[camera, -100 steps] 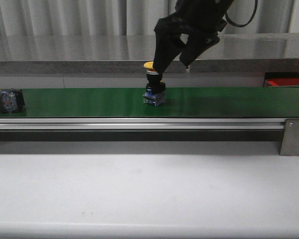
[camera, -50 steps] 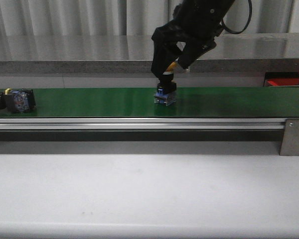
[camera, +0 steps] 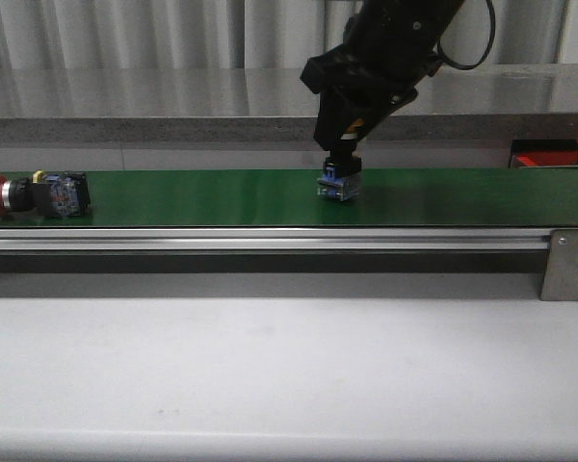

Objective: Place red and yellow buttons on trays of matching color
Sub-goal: 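Carry the yellow button toward the yellow tray with the right gripper, then lower the yellow button into the yellow tray and open the right gripper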

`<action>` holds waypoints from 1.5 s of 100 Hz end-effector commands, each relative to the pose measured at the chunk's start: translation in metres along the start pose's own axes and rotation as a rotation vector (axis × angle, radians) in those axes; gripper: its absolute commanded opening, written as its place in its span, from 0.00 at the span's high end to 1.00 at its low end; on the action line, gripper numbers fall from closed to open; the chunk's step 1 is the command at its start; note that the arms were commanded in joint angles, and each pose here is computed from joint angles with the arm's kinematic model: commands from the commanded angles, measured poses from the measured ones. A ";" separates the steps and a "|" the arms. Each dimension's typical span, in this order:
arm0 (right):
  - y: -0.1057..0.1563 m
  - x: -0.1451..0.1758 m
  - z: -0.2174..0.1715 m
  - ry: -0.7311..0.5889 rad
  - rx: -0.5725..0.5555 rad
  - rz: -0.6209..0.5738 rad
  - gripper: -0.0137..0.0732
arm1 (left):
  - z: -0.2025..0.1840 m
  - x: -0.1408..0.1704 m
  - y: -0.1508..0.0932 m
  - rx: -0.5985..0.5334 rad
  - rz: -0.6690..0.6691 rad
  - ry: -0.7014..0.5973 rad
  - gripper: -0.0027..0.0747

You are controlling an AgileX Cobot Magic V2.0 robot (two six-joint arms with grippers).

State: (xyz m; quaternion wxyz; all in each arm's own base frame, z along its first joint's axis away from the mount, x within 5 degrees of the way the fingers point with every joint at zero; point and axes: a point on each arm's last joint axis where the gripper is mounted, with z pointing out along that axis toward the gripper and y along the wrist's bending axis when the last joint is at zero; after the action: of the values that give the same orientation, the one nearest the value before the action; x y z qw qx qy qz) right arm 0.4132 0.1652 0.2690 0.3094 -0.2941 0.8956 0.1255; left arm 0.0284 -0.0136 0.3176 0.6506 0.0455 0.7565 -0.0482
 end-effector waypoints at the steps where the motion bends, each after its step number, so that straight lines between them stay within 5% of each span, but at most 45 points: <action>1: -0.003 -0.025 -0.059 -0.163 0.055 -0.007 0.69 | -0.002 -0.013 0.000 0.001 -0.012 -0.083 0.99; 33: -0.053 0.007 -0.201 -0.243 0.256 0.157 0.69 | -0.002 -0.013 0.000 0.001 -0.012 -0.083 0.99; 66: -0.101 0.129 -0.288 -0.200 0.555 0.559 0.69 | -0.002 -0.013 0.000 0.001 -0.012 -0.083 0.99; 95: -0.129 0.227 -0.272 -0.139 0.690 0.902 0.69 | -0.002 -0.013 0.000 0.001 -0.012 -0.083 0.99; 150: -0.168 0.280 -0.209 -0.143 0.776 1.001 0.69 | -0.002 -0.013 0.000 0.001 -0.012 -0.083 0.99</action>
State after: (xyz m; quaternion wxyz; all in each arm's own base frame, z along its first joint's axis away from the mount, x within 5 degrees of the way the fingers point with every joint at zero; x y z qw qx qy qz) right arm 0.2317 -0.1716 0.2353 0.3094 0.2922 0.9041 -0.0387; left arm 0.0284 -0.0136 0.3176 0.6506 0.0455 0.7565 -0.0482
